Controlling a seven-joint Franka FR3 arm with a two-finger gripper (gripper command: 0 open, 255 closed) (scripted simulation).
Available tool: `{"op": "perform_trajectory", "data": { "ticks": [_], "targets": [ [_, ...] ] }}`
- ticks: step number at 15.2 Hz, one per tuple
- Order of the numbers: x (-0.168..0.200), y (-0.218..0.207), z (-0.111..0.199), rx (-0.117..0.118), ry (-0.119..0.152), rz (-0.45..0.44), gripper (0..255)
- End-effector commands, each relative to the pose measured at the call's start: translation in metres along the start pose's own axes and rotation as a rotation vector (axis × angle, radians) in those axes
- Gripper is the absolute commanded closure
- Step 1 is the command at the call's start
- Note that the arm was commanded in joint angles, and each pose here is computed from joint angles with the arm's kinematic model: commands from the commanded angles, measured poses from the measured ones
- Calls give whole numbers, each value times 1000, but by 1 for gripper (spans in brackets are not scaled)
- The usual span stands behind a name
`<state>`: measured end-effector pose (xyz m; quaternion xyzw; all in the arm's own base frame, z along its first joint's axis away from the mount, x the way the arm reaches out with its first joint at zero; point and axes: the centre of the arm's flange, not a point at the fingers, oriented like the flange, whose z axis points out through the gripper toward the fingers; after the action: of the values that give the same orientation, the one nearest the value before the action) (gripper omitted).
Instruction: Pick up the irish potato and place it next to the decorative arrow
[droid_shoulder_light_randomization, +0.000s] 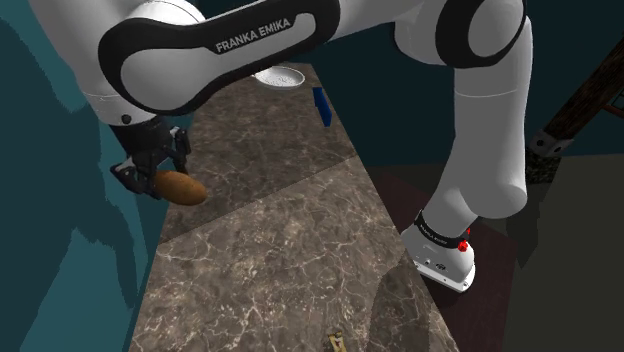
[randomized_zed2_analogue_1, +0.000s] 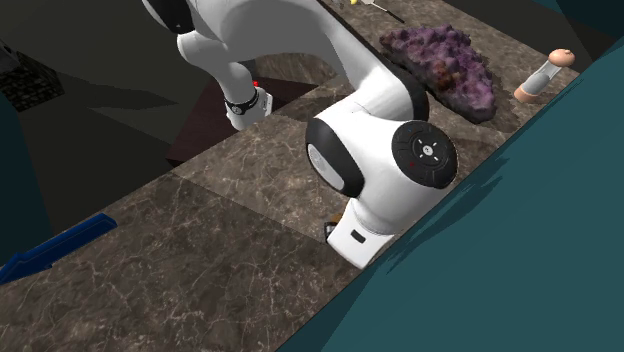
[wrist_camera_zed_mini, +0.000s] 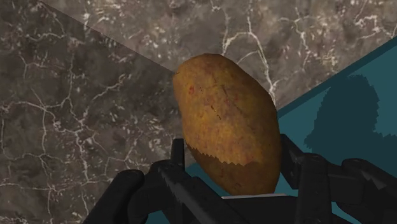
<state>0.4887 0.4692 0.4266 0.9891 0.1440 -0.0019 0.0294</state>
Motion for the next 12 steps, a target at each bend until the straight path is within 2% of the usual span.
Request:
{"op": "perform_trajectory", "data": {
  "ticks": [1, 6, 12],
  "targets": [
    [-1, 1, -11, 0, 0, 0, 255],
    [-1, 2, -35, 0, 0, 0, 255],
    [-29, 77, -30, 0, 0, 0, 255]
  ]
}}
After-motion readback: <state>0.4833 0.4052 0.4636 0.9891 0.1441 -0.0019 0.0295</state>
